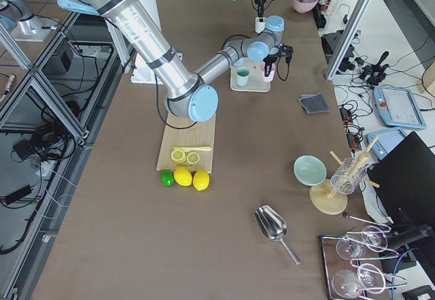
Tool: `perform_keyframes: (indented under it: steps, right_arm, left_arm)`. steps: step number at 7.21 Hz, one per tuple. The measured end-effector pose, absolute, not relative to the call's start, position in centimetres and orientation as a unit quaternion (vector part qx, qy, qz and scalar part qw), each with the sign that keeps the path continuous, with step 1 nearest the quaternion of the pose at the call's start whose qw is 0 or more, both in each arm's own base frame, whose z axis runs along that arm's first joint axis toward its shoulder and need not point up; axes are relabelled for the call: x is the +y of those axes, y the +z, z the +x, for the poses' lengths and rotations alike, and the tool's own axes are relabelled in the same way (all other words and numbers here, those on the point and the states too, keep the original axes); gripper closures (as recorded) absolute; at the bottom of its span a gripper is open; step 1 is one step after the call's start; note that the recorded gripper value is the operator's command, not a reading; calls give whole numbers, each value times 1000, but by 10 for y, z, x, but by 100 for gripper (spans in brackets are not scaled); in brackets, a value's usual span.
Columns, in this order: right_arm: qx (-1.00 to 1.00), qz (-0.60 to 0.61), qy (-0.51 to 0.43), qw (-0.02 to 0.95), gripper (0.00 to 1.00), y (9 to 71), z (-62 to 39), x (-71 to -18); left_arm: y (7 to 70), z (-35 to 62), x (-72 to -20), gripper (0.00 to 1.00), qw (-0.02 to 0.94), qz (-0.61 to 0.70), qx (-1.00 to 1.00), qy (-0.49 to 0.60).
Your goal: Place all cups on tray
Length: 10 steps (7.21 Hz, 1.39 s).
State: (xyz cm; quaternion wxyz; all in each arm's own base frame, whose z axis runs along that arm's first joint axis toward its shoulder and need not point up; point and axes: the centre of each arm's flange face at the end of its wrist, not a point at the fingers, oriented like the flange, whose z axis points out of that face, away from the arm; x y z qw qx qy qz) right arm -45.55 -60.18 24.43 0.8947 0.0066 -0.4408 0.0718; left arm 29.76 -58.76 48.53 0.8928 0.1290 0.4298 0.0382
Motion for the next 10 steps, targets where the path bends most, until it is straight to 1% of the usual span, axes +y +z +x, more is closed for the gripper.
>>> perform_keyframes:
  steps: [1, 3, 5, 6, 7, 10]
  right_arm:
    - [-440, 6, 70, 895, 100, 245, -459, -600]
    - [-438, 5, 62, 897, 100, 246, -470, -591]
    - [-429, 7, 56, 901, 100, 251, -488, -581]
    - [-425, 5, 54, 904, 4, 256, -496, -578]
    - [-424, 4, 53, 904, 0, 259, -499, -578]
    - [-434, -2, 71, 898, 0, 254, -485, -589]
  left_arm:
    - [471, 293, -595, 100, 890, 121, 438, 36]
    - [424, 280, -623, 100, 890, 99, 445, 20]
    - [381, 284, -640, 100, 888, 90, 451, 0]
    - [361, 288, -645, 100, 885, 86, 457, -15]
    - [345, 296, -647, 100, 882, 82, 462, -26]
    - [304, 346, -637, 100, 877, 72, 472, -49]
